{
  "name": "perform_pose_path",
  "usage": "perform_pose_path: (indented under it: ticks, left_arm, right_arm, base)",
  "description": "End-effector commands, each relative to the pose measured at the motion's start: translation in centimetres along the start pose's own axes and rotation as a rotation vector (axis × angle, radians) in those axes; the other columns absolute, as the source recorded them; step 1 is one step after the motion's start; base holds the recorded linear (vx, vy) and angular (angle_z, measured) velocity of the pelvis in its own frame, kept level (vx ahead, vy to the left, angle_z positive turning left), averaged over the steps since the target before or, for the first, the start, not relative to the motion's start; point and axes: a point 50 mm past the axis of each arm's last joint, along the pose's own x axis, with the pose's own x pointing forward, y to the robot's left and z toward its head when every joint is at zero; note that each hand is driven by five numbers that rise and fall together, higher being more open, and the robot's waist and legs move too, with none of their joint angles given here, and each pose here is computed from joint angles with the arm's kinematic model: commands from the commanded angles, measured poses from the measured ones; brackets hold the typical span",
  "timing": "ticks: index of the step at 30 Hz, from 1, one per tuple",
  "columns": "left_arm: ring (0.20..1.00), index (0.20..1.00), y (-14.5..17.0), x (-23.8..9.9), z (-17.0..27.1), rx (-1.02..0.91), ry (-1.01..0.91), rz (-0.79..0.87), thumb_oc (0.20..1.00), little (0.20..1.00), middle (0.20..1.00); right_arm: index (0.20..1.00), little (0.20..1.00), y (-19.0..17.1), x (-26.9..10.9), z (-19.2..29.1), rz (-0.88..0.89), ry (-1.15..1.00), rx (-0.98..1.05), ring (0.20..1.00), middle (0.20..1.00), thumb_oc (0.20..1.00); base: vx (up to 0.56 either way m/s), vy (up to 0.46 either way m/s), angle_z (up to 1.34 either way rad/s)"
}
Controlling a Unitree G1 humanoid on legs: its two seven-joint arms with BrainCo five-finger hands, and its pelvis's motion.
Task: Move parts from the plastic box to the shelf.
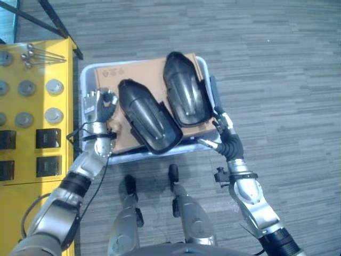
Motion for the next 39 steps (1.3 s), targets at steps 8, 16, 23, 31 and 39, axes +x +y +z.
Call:
perform_pose_path:
  ticks: [8,16,23,31,39]
  left_arm:
    - [1.0,1.0,0.2,-6.1,0.0,-0.494,0.156,-0.193,1.0,1.0,1.0]
    - [1.0,1.0,-0.4,-10.2,-0.6,-0.534,0.222,-0.41,1.0,1.0,1.0]
    - [1.0,1.0,-0.7,-13.0,-1.2,-0.522,0.295,-0.517,1.0,1.0,1.0]
    - [1.0,1.0,-1.2,-11.9,-0.5,-0.541,0.252,-0.523,1.0,1.0,1.0]
    - [1.0,1.0,-1.5,-10.2,0.6,-0.558,0.173,-0.523,1.0,1.0,1.0]
  right_arm:
    - [1.0,1.0,-4.0,-0.2,-1.3,-0.102,0.064,-0.176,1.0,1.0,1.0]
    - [1.0,1.0,-4.8,-1.6,-3.3,-0.055,0.174,-0.201,1.0,1.0,1.0]
    - [1.0,1.0,-4.1,-3.5,-5.0,-0.02,0.282,-0.214,1.0,1.0,1.0]
    - [1.0,1.0,-6.9,-0.2,-6.4,-0.178,0.305,-0.486,1.0,1.0,1.0]
    - [1.0,1.0,-8.6,6.2,-5.3,-0.283,0.236,-0.608,1.0,1.0,1.0]
  base:
    - [0.12,0.013,0.02]
    - [0.09,0.009,0.18]
    - [0.1,-0.011,0.05]
    - [-0.02,-0.019,0.02]
    - [-0.14,-0.034,0.06]
